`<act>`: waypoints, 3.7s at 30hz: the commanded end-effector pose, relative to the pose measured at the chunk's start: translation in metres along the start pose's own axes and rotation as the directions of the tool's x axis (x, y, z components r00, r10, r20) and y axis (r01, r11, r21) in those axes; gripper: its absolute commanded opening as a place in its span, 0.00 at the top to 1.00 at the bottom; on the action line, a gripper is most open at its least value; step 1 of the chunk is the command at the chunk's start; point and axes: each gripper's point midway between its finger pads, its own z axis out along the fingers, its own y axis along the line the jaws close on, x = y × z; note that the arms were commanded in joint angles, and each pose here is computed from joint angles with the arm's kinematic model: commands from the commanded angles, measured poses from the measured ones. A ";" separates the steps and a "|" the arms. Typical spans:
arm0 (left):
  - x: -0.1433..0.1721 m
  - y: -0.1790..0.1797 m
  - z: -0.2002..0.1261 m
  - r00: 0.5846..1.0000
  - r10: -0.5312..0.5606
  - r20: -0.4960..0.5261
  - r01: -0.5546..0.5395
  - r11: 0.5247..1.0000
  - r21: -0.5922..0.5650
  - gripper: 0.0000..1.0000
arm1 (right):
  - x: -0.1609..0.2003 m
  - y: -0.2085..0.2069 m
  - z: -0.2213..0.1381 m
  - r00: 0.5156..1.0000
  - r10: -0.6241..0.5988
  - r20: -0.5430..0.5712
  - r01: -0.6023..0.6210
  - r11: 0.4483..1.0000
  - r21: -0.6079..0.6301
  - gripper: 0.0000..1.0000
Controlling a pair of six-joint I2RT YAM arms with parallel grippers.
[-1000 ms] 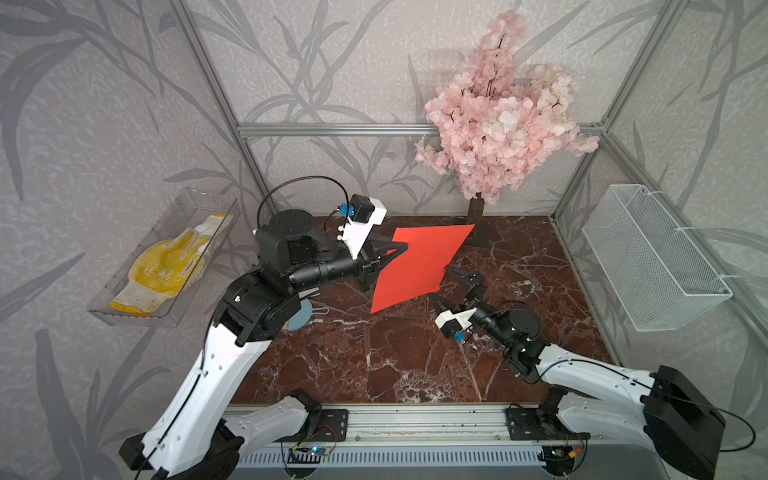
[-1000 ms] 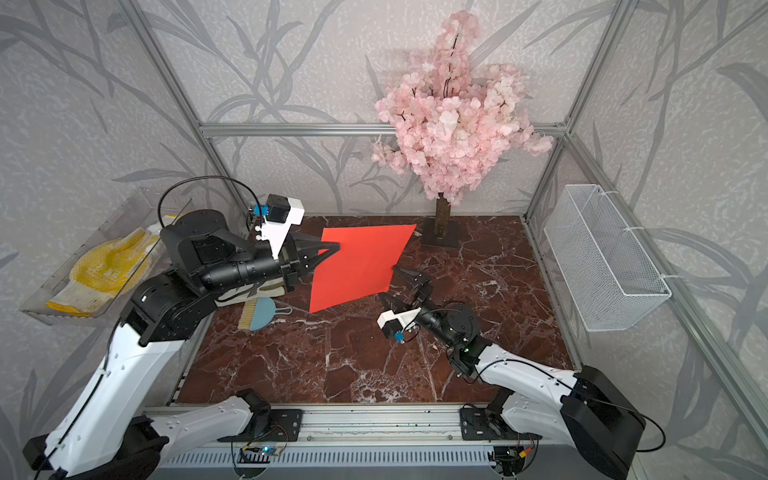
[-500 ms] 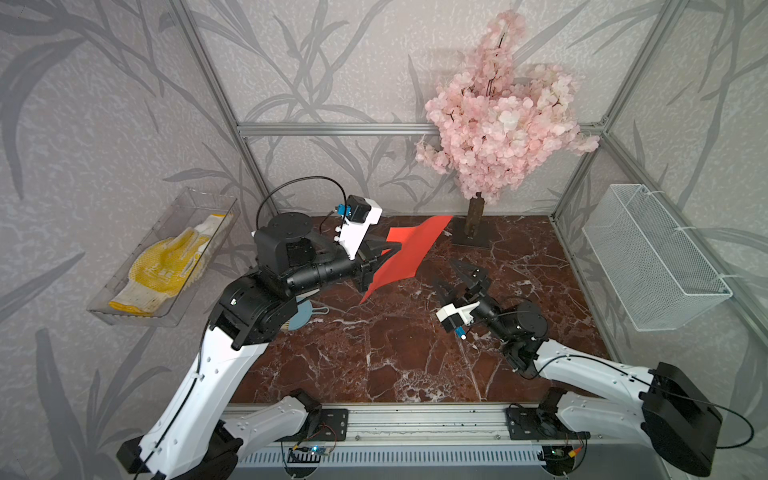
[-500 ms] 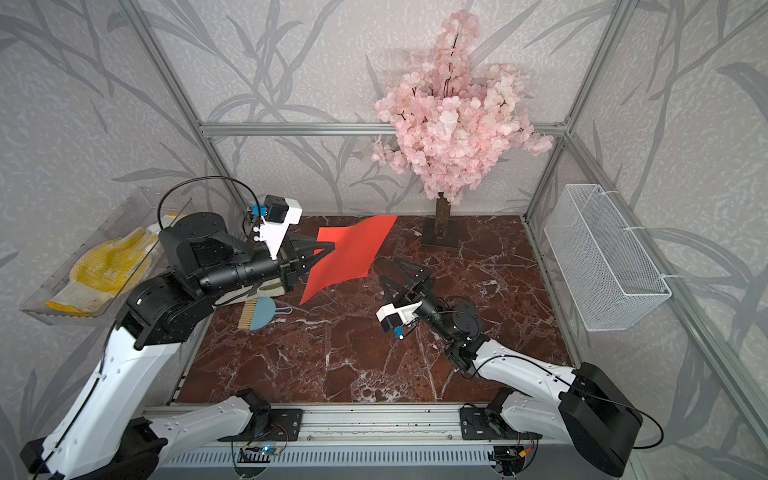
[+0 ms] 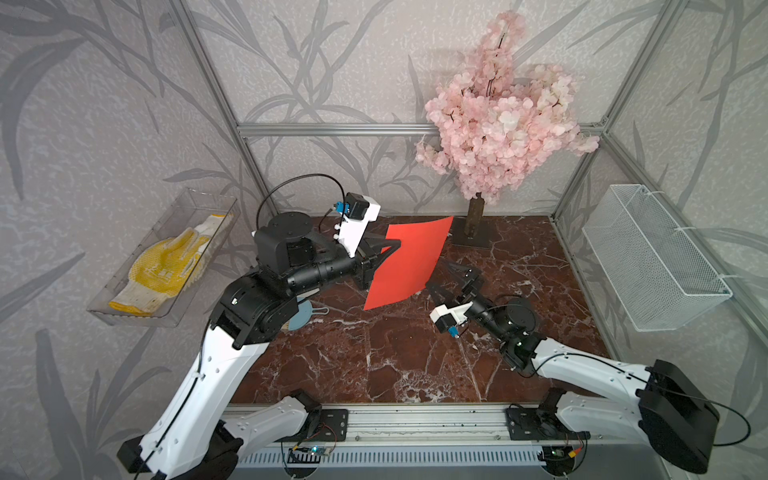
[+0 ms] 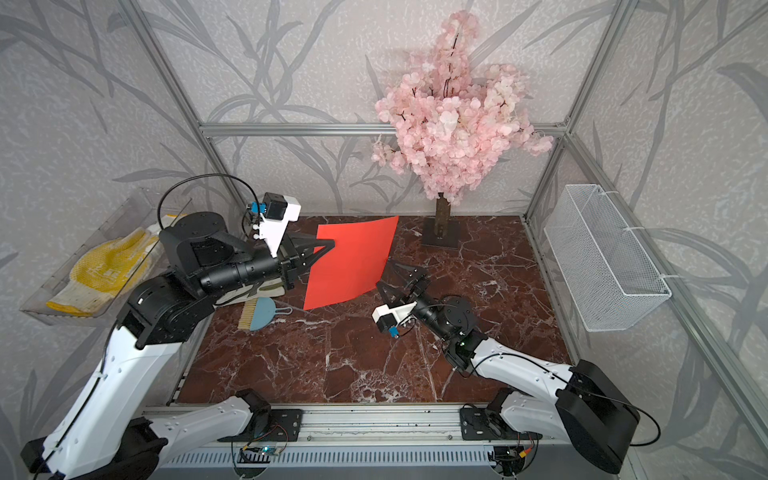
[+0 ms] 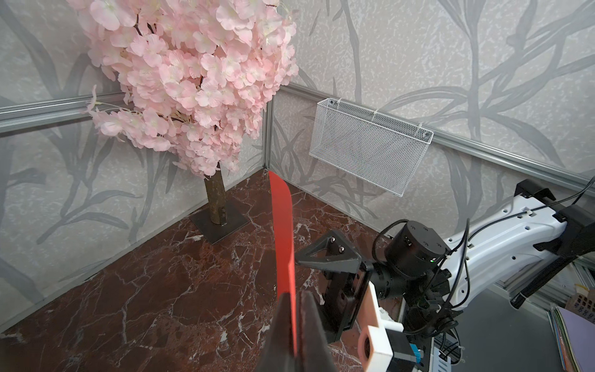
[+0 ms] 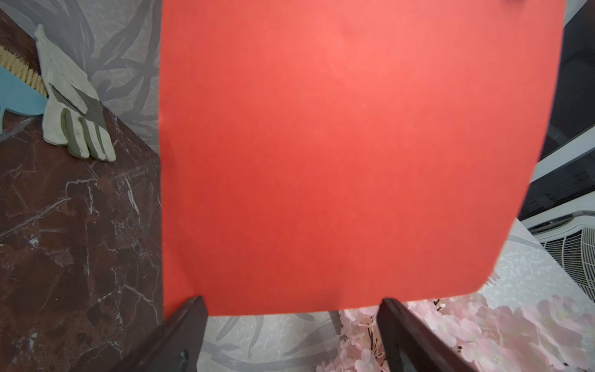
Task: Fold the square paper diagonally
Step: Fold the paper at the center of the board.
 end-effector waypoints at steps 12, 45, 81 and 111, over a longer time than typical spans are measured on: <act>-0.017 -0.004 -0.006 0.999 -0.011 0.052 0.011 1.000 0.004 1.00 | -0.007 0.000 0.014 0.999 0.011 0.032 -0.014 0.995 0.097 0.05; 0.065 0.043 0.037 0.964 0.147 -0.219 -0.170 0.982 -0.087 1.00 | -0.012 0.058 -0.036 0.987 0.031 -0.159 -0.111 0.846 -0.522 1.00; 0.301 0.058 0.178 0.808 -0.272 -0.522 0.416 0.891 0.180 0.99 | 0.039 0.141 -0.092 0.547 0.222 -0.807 -0.836 0.085 -0.543 1.00; 0.353 0.054 0.187 0.714 -0.381 -0.587 0.575 0.798 0.181 0.90 | 0.085 0.180 -0.100 0.434 0.087 -0.897 -0.900 0.002 -0.436 1.00</act>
